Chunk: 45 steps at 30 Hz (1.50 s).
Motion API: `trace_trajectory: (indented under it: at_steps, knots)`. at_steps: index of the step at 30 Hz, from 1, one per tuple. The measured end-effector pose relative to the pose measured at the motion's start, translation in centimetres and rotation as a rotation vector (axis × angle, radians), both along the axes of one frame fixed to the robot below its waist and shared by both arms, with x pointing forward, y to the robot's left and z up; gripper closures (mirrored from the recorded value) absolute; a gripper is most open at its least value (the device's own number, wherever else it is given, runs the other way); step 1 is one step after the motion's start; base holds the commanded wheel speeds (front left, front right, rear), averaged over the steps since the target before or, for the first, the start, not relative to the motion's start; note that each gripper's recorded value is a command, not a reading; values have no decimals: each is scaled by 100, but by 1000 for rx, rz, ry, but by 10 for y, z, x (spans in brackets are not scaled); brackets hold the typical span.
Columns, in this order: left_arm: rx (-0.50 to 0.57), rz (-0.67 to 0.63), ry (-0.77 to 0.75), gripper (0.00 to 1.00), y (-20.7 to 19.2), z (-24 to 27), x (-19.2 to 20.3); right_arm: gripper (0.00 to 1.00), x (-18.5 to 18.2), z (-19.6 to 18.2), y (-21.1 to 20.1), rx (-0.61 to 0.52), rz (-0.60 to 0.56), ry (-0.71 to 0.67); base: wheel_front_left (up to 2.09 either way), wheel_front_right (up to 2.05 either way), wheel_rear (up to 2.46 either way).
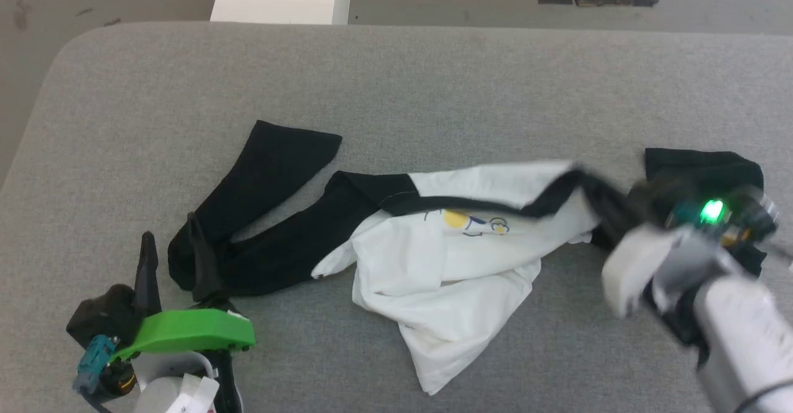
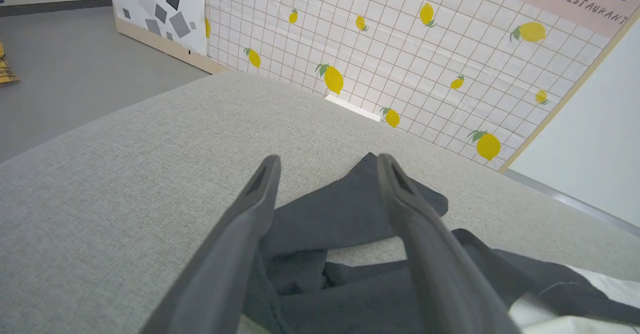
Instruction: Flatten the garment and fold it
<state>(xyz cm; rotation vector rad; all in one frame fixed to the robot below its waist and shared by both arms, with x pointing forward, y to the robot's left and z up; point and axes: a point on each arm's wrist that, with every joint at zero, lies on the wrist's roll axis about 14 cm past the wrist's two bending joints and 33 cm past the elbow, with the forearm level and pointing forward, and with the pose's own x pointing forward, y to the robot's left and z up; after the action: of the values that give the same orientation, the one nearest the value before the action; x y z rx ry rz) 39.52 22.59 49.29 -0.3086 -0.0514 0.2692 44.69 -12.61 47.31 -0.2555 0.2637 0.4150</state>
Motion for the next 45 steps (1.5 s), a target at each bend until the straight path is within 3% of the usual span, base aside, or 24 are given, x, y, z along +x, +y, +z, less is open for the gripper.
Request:
trace_trajectory:
  at_steps: [3,11,12,13,14,21,29,33,37,45]
  knots:
    - [-7,-14,-1,0,-5,-1,6,100,31,15,-11,36,-52,9,0,0,0]
    - [-23,-44,-13,0,-16,-1,31,100,118,12,-58,105,-253,123,0,0,0]
    - [-29,-44,-11,0,-16,-3,32,61,126,10,-62,129,-281,132,0,0,0]
    - [-35,-39,-7,0,-16,-4,33,40,135,7,-67,142,-309,145,0,0,0]
    - [-37,-37,-2,0,-16,-6,34,0,142,-1,-72,138,-333,167,0,0,0]
    - [-23,29,48,0,4,-20,28,0,169,-45,-59,125,-348,214,0,0,0]
    - [-3,38,48,0,10,-18,21,0,150,-30,-51,153,-288,30,0,0,0]
    - [-6,18,42,0,4,-16,16,0,113,-23,-45,174,-242,-56,0,0,0]
    - [-10,-24,41,0,-8,-16,12,0,57,-28,-43,196,-240,-56,0,0,0]
    - [-37,-142,-20,0,-47,3,20,0,-36,-28,-105,139,-473,-4,0,0,0]
